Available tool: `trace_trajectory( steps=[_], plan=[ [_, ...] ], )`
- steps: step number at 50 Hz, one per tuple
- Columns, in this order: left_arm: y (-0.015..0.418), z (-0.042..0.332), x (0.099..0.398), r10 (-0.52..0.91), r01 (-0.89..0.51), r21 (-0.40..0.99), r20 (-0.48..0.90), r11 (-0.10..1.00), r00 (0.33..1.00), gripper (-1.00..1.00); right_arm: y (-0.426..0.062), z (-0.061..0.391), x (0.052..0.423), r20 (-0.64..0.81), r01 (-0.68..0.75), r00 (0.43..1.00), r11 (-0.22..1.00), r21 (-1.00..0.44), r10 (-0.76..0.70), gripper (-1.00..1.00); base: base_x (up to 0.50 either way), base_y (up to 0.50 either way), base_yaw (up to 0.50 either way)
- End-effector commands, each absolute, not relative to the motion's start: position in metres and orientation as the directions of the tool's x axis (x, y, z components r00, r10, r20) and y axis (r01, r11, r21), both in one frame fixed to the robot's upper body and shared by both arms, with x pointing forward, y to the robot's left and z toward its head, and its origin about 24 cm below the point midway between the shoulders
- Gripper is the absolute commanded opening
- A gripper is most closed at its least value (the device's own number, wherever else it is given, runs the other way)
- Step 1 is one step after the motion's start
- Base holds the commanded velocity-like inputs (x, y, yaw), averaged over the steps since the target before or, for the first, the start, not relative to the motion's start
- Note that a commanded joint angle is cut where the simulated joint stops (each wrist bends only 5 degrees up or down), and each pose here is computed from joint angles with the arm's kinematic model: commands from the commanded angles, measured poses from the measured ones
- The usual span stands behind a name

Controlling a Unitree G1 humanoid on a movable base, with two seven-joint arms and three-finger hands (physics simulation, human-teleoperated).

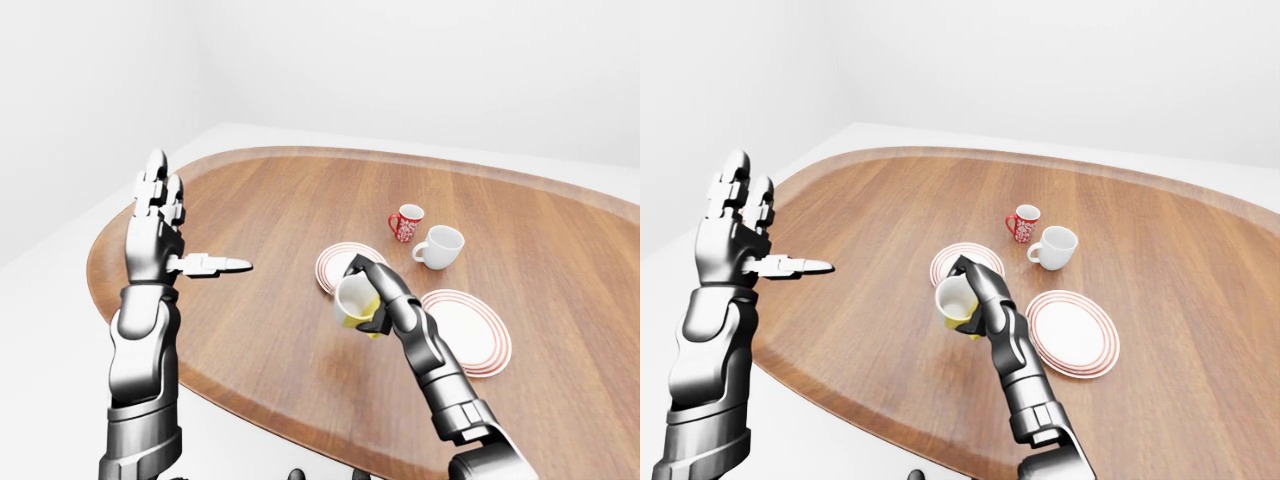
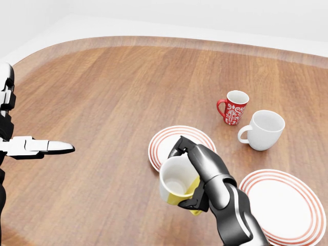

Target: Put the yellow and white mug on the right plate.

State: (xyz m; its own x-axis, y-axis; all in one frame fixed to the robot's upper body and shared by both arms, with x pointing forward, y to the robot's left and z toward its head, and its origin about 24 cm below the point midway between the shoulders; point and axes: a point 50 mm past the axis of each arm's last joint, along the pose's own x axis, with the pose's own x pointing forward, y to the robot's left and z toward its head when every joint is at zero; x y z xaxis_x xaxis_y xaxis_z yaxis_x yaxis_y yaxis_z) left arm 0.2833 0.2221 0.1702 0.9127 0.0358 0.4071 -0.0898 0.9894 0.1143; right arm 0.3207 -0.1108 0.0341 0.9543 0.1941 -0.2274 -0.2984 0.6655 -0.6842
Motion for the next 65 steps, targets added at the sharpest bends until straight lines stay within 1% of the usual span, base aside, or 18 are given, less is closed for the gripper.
trace_trajectory(
  steps=[1,25,39,49,54,65],
  plan=[
    [0.222,0.171,0.283,0.037,-0.091,0.114,0.409,0.989,0.912,1.00,-0.126,0.050,0.327,-0.190,-0.254,0.967,0.637,-0.728,0.168,-1.00,0.00,0.00,0.00],
    [0.222,0.170,0.284,0.037,-0.091,0.116,0.405,0.989,0.914,1.00,-0.168,0.066,0.340,-0.163,-0.175,0.983,0.655,-0.735,0.080,-1.00,0.00,0.00,0.00],
    [0.221,0.168,0.284,0.036,-0.090,0.117,0.400,0.989,0.916,1.00,-0.186,0.069,0.341,-0.161,-0.144,0.986,0.665,-0.733,0.035,-1.00,0.00,0.00,0.00],
    [0.221,0.168,0.284,0.037,-0.090,0.116,0.399,0.989,0.916,1.00,-0.201,0.062,0.344,-0.189,-0.125,0.982,0.676,-0.726,-0.021,-1.00,0.00,0.00,0.00],
    [0.221,0.169,0.283,0.036,-0.090,0.117,0.405,0.989,0.914,1.00,-0.207,0.070,0.346,-0.174,-0.111,0.984,0.674,-0.731,-0.027,-1.00,0.00,0.00,0.00],
    [0.222,0.168,0.284,0.037,-0.091,0.116,0.398,0.989,0.917,1.00,-0.218,0.071,0.346,-0.175,-0.091,0.983,0.679,-0.728,-0.056,-1.00,0.00,0.00,0.00]
  ],
)
